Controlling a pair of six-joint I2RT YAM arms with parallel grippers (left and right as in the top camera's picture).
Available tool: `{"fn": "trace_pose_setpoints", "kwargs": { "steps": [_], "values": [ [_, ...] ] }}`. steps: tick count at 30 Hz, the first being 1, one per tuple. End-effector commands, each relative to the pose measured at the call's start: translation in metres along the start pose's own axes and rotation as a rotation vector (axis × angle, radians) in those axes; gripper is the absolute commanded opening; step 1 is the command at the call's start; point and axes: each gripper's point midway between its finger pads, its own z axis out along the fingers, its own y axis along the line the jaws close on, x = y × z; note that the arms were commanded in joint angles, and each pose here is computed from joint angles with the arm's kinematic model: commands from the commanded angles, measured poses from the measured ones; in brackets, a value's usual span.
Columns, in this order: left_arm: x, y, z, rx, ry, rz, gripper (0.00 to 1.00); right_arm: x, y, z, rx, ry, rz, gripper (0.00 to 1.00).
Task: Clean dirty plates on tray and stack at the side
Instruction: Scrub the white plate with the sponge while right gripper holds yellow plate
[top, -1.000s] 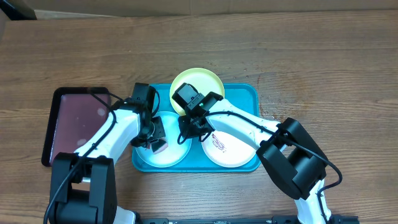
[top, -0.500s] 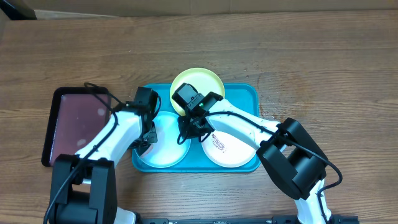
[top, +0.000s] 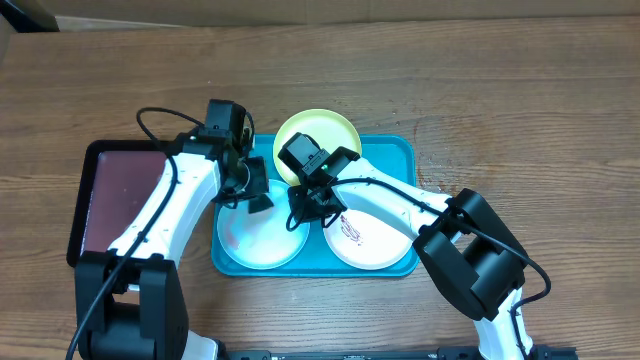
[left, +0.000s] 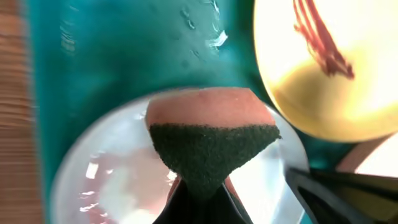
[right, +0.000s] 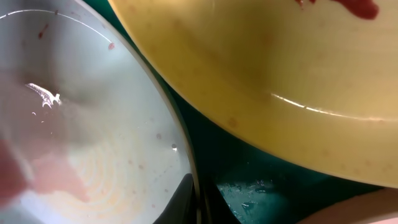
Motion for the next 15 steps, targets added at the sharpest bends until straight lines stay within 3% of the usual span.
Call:
{"fn": "trace_pose_setpoints", "kwargs": {
  "steps": [1, 5, 8, 13, 15],
  "values": [
    [0.034, -0.010, 0.022, 0.104, 0.106, 0.021, 0.04, -0.003, -0.009, -0.001, 0.019, -0.009, 0.009, 0.04],
    [0.050, -0.013, 0.040, 0.160, 0.120, 0.018, 0.04, -0.005, -0.013, -0.002, 0.017, -0.005, 0.022, 0.04],
    [0.056, 0.000, 0.053, 0.105, 0.105, 0.007, 0.04, -0.005, -0.011, -0.002, -0.002, 0.003, 0.027, 0.04],
    [0.055, 0.087, 0.051, -0.383, -0.002, -0.158, 0.04, -0.003, -0.012, -0.002, 0.001, 0.010, 0.028, 0.04],
    [0.053, 0.106, 0.042, -0.498, -0.032, -0.163, 0.04, -0.002, -0.013, -0.002, 0.003, 0.014, 0.029, 0.04]
  ]
}}
